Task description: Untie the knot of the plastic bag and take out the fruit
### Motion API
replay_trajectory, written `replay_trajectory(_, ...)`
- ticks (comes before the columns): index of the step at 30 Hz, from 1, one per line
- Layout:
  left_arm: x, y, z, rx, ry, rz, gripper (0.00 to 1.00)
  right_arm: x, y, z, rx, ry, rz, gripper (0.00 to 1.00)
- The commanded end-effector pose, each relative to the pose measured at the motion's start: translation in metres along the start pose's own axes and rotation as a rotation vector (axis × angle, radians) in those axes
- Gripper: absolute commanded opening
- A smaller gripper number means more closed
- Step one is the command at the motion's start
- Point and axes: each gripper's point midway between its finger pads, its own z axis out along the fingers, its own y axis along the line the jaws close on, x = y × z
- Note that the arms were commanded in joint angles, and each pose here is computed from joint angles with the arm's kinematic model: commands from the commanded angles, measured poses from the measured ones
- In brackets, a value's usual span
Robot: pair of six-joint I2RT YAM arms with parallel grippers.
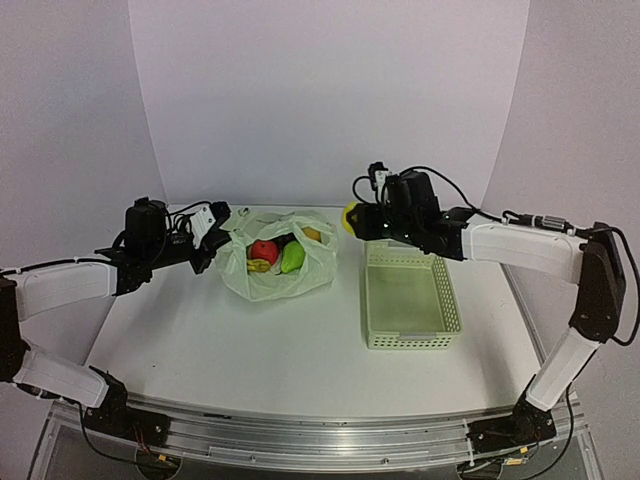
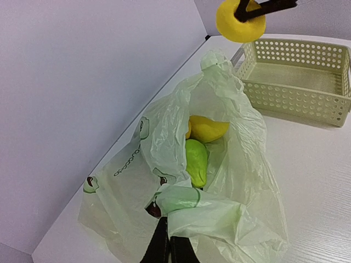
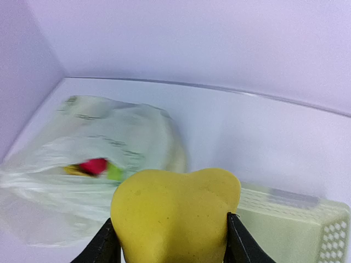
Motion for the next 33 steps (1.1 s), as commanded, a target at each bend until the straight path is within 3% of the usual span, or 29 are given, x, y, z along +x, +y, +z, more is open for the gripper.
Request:
replay_trajectory(1,-0.028,0.014,-0.008,-0.041,-0.082,0.006,0.00,0.060,-0.106,-0.008,0.447,0.206,0.059,0.34)
replay_trajectory(4,-0.029,0.014,-0.008,-0.040,-0.085,0.006,0.00,0.084,-0.116,-0.002,0.485,0.301,0.083,0.44)
replay_trajectory(10,-0.033,0.014,-0.011,-0.040,-0.094,0.013,0.00,0.078,-0.113,0.005,0.483,0.321,0.082,0.88)
replay_trajectory(12,-0.034,0.014,-0.012,-0.044,-0.095,0.015,0.00,0.065,-0.109,0.005,0.472,0.312,0.055,0.91)
replay_trajectory(17,-0.035,0.016,-0.017,-0.069,-0.097,0.024,0.00,0.025,-0.070,0.010,0.305,0.271,-0.007,0.90)
replay_trajectory(20,-0.035,0.017,-0.021,-0.084,-0.098,0.046,0.00,0.001,0.013,0.017,0.008,0.196,-0.175,0.84)
replay_trajectory(22,-0.030,0.020,-0.020,-0.100,-0.080,0.046,0.00,-0.005,0.093,0.014,-0.269,0.075,-0.338,0.83)
replay_trajectory(24,-0.026,0.021,-0.019,-0.103,-0.068,0.028,0.00,-0.006,0.147,0.010,-0.498,-0.025,-0.396,0.78)
replay_trajectory(28,-0.024,0.018,-0.017,-0.079,-0.064,-0.008,0.00,-0.006,0.183,0.045,-0.606,-0.035,-0.242,0.61)
replay_trajectory(33,-0.024,0.016,-0.019,-0.067,-0.058,-0.032,0.00,0.014,0.183,0.100,-0.532,0.028,-0.053,0.48)
